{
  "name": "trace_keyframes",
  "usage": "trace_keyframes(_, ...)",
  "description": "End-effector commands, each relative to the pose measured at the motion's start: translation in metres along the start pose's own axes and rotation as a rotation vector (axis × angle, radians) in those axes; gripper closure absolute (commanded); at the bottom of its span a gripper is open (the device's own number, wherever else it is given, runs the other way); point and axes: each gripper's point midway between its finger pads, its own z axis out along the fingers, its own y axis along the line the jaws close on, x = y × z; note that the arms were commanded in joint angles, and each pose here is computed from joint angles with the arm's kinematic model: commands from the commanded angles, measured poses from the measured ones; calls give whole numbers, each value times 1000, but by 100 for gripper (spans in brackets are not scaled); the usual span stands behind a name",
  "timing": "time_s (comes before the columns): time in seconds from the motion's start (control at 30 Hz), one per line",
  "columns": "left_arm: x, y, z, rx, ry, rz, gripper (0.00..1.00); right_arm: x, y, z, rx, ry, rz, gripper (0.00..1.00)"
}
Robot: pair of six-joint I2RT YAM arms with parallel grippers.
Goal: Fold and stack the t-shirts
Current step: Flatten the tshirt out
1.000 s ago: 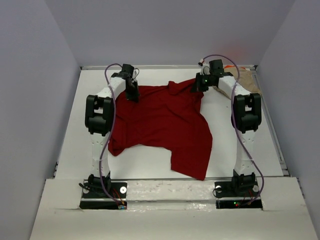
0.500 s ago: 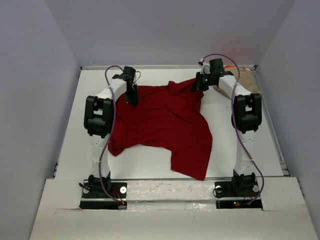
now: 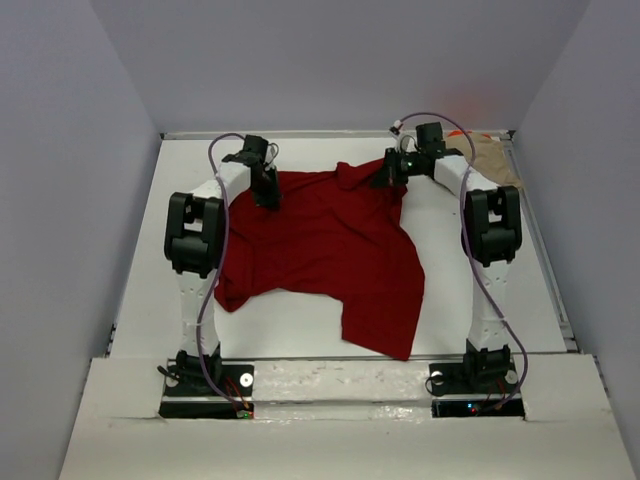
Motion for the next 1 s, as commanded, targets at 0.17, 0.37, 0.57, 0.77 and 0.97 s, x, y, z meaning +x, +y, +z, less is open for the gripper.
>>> trace_keyframes(0.17,-58,-24,-59,113,-203,25,100,-41,-74,-59,733,18,39,100)
trace_keyframes(0.37,-50,-2,-50,1,-170,9,100,-6,-94,-65,852,129,80,100)
trace_keyframes(0.57,-35,11,-36,-53,-111,-15,100,14,-72,-55,824,177,80,100)
trace_keyframes(0.77,-24,18,-23,-66,-71,-34,100,29,-55,-49,774,161,71,100)
trace_keyframes(0.97,-33,15,-21,-57,-85,-26,100,2,-61,-62,878,78,3,100)
